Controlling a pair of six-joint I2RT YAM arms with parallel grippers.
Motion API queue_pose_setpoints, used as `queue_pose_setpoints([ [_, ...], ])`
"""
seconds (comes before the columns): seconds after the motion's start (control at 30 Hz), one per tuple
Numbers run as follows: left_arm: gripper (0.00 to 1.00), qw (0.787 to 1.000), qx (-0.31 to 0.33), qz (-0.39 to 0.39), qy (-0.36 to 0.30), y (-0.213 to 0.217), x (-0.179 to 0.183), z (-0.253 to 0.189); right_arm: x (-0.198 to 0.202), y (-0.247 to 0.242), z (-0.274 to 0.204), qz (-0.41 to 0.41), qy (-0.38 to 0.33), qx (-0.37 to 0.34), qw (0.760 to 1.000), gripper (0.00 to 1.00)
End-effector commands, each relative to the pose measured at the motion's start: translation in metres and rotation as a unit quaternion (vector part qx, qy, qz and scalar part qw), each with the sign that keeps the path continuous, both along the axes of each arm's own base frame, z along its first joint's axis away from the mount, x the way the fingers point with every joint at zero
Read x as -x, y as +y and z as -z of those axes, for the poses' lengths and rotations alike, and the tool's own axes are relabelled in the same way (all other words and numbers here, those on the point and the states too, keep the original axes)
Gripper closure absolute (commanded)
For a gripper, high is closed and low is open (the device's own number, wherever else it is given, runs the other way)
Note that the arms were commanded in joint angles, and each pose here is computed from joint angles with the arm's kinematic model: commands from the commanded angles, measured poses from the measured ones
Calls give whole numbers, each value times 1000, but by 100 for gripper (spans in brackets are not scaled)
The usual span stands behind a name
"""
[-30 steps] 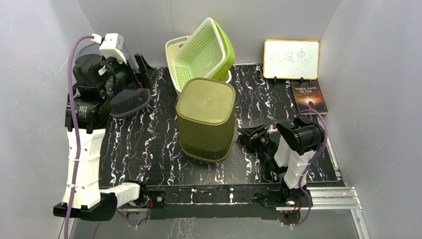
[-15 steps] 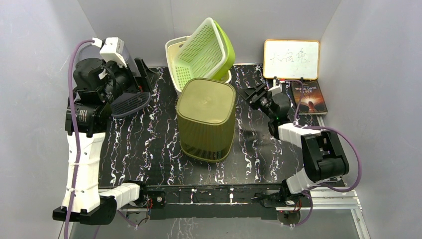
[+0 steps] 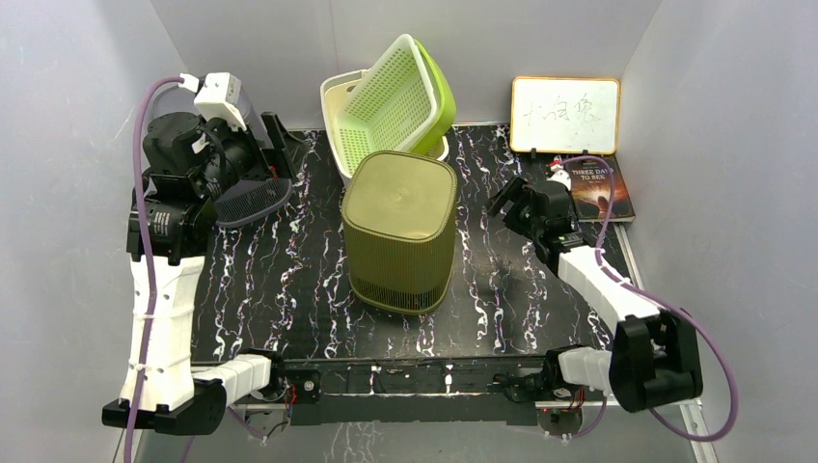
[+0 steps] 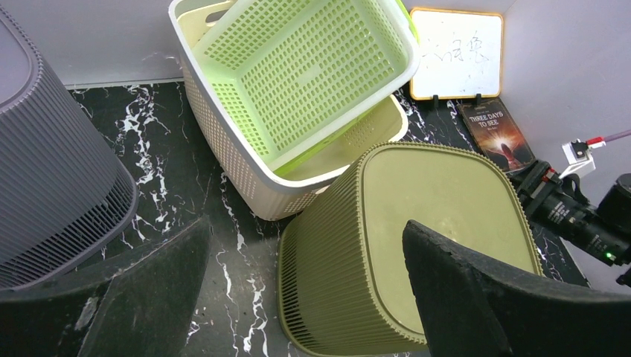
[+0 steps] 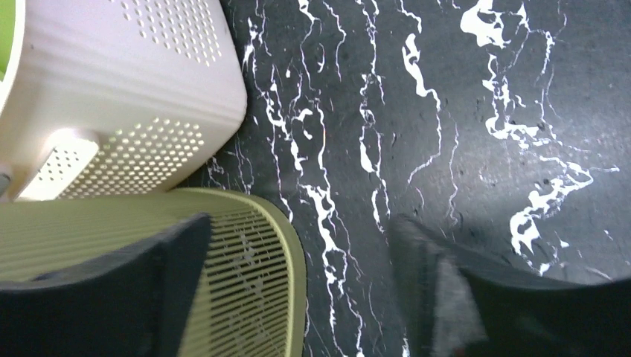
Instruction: Turn the large container upside down
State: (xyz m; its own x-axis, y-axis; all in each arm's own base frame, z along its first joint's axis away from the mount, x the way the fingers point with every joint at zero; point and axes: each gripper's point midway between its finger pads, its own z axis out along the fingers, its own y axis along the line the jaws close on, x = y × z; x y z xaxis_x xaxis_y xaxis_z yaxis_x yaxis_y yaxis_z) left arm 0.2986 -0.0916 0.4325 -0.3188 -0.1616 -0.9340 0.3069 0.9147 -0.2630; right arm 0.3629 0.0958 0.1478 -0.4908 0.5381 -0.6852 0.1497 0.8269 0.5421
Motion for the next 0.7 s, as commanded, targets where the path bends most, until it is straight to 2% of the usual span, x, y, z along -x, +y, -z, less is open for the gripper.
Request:
queue_pose_setpoints([
  [0.0,2,1000,2,12,-12,-4,-2,-10,32,-1,20,-21,38,65,997,3],
  [0.43,2,999,-34,-17,29,8,-12,18,66,54,53,-86,67,109,988,2],
  [0.57,2,999,-38,-15,26,9,-11,18,59,77,58,-102,58,127,985,2],
  [0.67,2,999,-33,-10,13,7,-9,11,43,90,63,-94,50,173,979,2],
])
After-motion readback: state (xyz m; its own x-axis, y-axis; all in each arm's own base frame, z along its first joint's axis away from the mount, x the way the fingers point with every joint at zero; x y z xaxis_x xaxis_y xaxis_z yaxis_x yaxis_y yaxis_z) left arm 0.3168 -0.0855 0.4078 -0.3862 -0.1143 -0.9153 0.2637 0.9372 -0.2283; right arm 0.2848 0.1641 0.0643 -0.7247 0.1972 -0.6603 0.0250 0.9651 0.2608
